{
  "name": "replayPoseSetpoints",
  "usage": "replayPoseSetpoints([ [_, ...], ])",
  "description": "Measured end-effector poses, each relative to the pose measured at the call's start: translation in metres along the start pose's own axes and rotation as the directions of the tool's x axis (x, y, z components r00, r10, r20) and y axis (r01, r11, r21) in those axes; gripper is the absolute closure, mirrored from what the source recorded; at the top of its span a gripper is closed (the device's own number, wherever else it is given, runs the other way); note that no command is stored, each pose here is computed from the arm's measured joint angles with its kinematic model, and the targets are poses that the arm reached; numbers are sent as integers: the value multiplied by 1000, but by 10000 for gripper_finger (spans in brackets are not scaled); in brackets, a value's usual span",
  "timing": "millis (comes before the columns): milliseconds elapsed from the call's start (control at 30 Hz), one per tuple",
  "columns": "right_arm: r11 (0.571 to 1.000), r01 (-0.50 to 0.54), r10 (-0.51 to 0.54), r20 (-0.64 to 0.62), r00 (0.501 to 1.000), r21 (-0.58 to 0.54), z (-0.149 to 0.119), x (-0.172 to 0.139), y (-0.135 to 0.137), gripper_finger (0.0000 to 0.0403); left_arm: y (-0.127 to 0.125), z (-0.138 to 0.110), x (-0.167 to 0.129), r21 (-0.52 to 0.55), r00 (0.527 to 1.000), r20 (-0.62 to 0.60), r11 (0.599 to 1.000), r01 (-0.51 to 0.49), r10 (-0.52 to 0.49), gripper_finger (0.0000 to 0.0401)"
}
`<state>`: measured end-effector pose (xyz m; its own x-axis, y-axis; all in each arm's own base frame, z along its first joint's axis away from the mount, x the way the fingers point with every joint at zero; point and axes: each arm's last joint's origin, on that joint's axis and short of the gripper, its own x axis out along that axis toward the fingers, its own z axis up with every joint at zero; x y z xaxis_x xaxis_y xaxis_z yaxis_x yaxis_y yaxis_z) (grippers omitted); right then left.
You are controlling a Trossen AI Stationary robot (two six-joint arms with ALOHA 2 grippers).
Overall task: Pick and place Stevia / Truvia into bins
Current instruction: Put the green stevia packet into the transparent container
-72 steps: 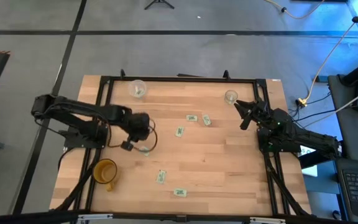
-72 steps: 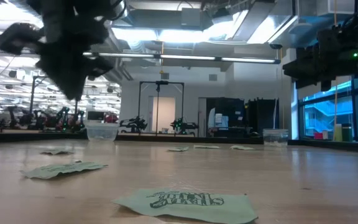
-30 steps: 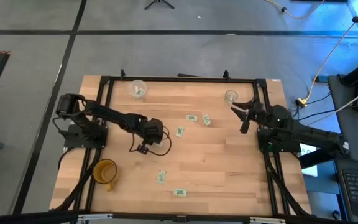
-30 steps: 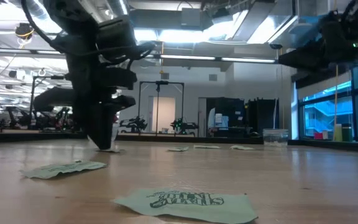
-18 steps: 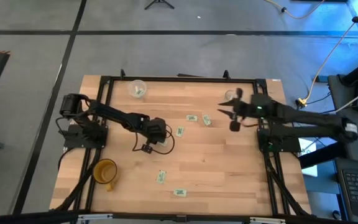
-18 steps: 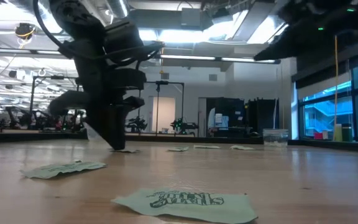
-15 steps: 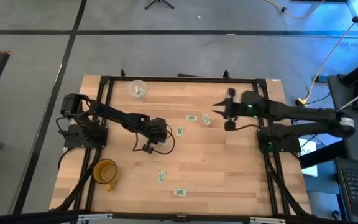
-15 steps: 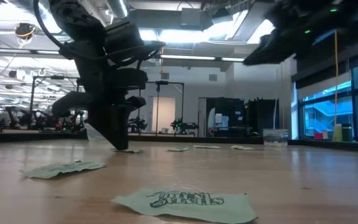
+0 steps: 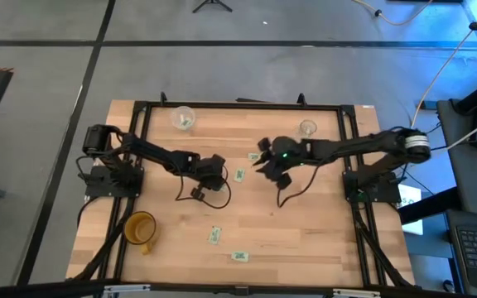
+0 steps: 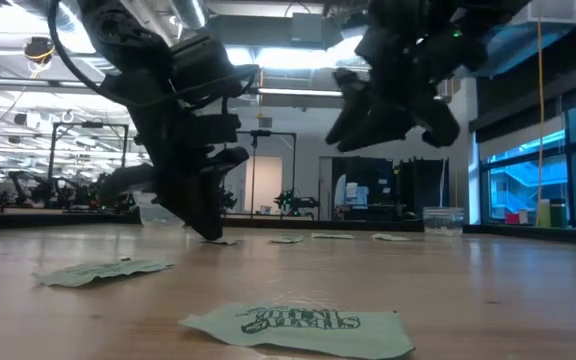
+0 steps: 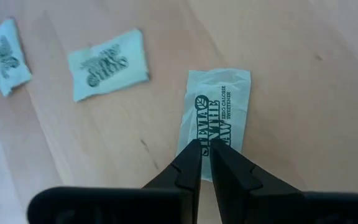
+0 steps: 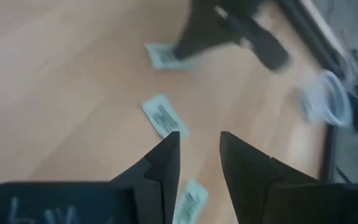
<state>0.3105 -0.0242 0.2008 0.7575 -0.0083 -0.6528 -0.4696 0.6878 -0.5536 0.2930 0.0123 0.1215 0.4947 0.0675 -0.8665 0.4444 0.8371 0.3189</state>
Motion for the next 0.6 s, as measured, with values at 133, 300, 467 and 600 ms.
replayPoseSetpoints([
  [133,997,-54,54,-10,998,-55,8,27,8,285,2,3,1,-4,999,43,1000,-22,22,370],
  [300,995,-44,45,2,999,-94,22,54,16,285,1,5,1,-19,998,56,1000,-19,20,370],
  [467,992,-43,46,25,999,-117,34,76,22,285,1,8,7,-68,996,94,998,7,-1,370],
  [600,989,-73,73,0,997,-126,34,93,30,285,-5,11,17,-45,994,110,999,23,-18,370],
])
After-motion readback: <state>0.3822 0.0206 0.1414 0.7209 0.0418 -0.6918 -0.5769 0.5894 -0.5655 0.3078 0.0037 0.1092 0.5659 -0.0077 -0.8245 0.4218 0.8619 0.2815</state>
